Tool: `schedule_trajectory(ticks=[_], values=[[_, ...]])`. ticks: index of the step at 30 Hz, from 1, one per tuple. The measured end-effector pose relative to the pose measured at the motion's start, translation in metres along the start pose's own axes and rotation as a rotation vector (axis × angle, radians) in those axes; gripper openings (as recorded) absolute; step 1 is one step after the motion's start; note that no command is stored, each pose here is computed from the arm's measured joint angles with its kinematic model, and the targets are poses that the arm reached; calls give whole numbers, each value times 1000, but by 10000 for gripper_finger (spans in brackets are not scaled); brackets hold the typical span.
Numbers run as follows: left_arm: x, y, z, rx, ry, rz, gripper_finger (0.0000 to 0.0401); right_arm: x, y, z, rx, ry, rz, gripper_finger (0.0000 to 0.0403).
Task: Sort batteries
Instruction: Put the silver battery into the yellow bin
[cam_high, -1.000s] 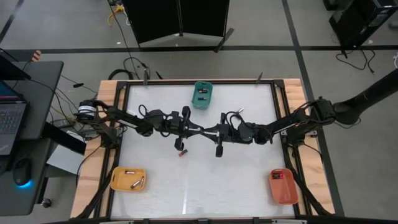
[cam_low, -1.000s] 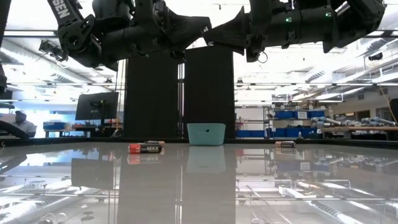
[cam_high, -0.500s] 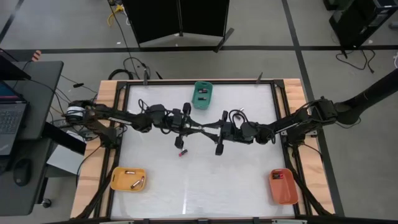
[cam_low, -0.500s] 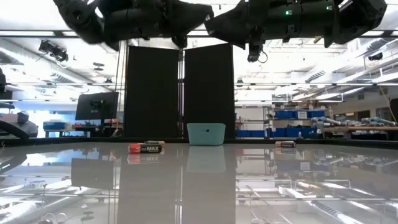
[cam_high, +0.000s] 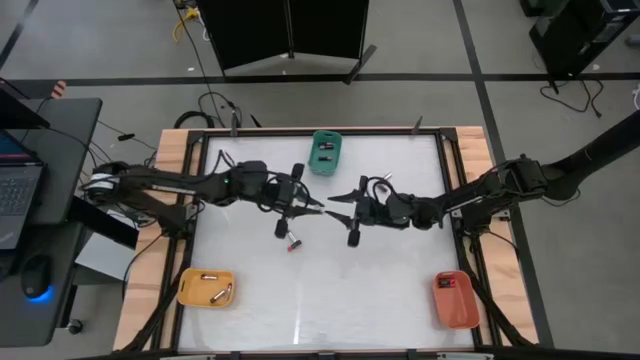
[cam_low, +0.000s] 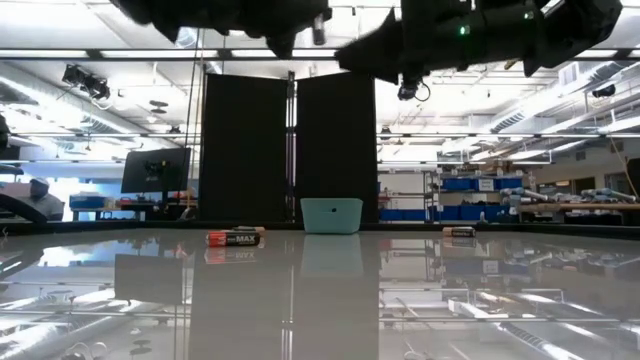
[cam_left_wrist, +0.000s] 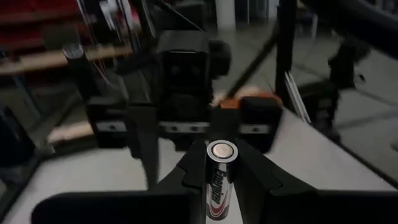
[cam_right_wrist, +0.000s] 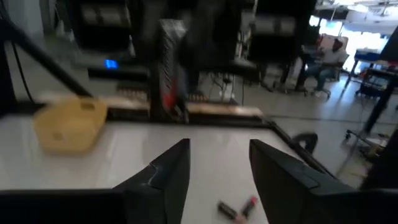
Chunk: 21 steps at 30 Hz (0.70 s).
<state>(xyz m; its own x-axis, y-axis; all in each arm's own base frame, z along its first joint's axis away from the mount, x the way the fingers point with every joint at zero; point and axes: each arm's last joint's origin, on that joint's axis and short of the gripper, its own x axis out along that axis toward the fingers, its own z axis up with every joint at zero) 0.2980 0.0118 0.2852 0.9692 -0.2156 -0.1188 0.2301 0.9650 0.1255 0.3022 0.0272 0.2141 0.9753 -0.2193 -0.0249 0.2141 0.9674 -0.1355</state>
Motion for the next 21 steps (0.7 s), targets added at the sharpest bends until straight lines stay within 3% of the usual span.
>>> schedule_trajectory(ticks=[5,12,17,21], values=[[-10,-11,8,-22,270,-25,54,1,-5,-15,-44,142,-2,133],[-26,-51,9,-163,702,-52,54,1,-16,-32,-27,310,-36,14],[-39,-94,3,-328,902,-78,54,0,-17,-36,-23,341,-39,24],[-48,-126,-5,-430,996,-74,54,0,-17,-36,-23,342,-39,10]])
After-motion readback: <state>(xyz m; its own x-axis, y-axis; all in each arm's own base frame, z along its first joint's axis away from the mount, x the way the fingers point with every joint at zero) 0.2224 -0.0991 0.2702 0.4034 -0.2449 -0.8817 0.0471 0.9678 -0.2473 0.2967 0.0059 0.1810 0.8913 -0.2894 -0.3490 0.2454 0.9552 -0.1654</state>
